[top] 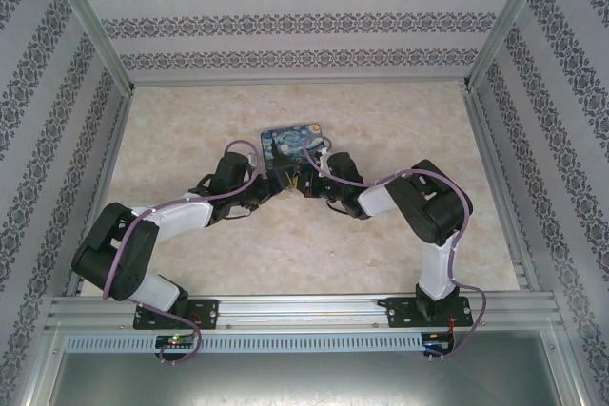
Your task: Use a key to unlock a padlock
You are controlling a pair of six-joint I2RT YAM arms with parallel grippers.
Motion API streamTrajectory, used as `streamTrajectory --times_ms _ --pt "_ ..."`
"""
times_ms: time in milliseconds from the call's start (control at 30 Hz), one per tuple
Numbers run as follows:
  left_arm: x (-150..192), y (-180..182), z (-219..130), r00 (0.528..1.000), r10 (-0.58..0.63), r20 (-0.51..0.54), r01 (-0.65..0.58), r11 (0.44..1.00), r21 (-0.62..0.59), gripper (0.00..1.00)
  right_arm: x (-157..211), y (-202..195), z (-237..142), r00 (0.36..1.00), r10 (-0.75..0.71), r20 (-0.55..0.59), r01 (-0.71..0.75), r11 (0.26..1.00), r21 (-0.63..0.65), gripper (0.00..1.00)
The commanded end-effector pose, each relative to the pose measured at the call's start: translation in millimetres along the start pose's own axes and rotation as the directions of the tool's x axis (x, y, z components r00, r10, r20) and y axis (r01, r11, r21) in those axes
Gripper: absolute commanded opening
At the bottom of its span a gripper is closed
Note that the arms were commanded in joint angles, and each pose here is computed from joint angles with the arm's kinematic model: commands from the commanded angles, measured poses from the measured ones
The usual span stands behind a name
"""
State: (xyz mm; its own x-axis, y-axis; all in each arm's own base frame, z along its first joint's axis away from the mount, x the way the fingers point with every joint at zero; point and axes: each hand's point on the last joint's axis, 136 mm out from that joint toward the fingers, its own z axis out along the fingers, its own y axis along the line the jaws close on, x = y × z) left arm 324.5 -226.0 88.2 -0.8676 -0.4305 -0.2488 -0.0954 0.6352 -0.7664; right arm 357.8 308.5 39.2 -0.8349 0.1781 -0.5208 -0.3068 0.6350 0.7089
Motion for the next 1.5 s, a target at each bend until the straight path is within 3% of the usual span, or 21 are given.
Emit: streamTrajectory --times_ms 0,200,367,500,800,1467 --pt "-10.8 -12.0 -3.0 0.993 0.120 0.009 -0.120 0.993 0.016 0.83 10.1 4.8 -8.7 0.997 0.037 -0.063 -0.039 0.999 -0.038 0.00" --pt "-5.6 -20.5 -0.2 0.961 0.273 -0.033 -0.269 0.959 0.086 0.74 7.5 14.6 -14.1 0.994 0.041 -0.097 -0.051 0.993 -0.104 0.00" --pt "4.2 -17.7 11.1 0.939 0.335 -0.082 -0.322 0.936 0.141 0.64 6.6 19.6 -14.9 0.990 0.052 -0.134 -0.073 0.985 -0.158 0.00" --pt "8.3 -7.8 18.2 0.938 0.337 -0.085 -0.320 0.932 0.170 0.57 6.9 19.2 -17.0 0.987 0.058 -0.149 -0.084 0.981 -0.175 0.00" --pt "5.4 -7.2 25.9 0.930 0.366 -0.043 -0.343 0.903 0.260 0.52 7.5 23.0 -20.9 0.983 0.062 -0.173 -0.099 0.972 -0.212 0.00" --pt "1.6 -5.2 42.1 0.944 0.325 -0.049 -0.290 0.894 0.342 0.38 3.3 22.7 -21.1 0.983 0.075 -0.168 -0.112 0.968 -0.223 0.00"
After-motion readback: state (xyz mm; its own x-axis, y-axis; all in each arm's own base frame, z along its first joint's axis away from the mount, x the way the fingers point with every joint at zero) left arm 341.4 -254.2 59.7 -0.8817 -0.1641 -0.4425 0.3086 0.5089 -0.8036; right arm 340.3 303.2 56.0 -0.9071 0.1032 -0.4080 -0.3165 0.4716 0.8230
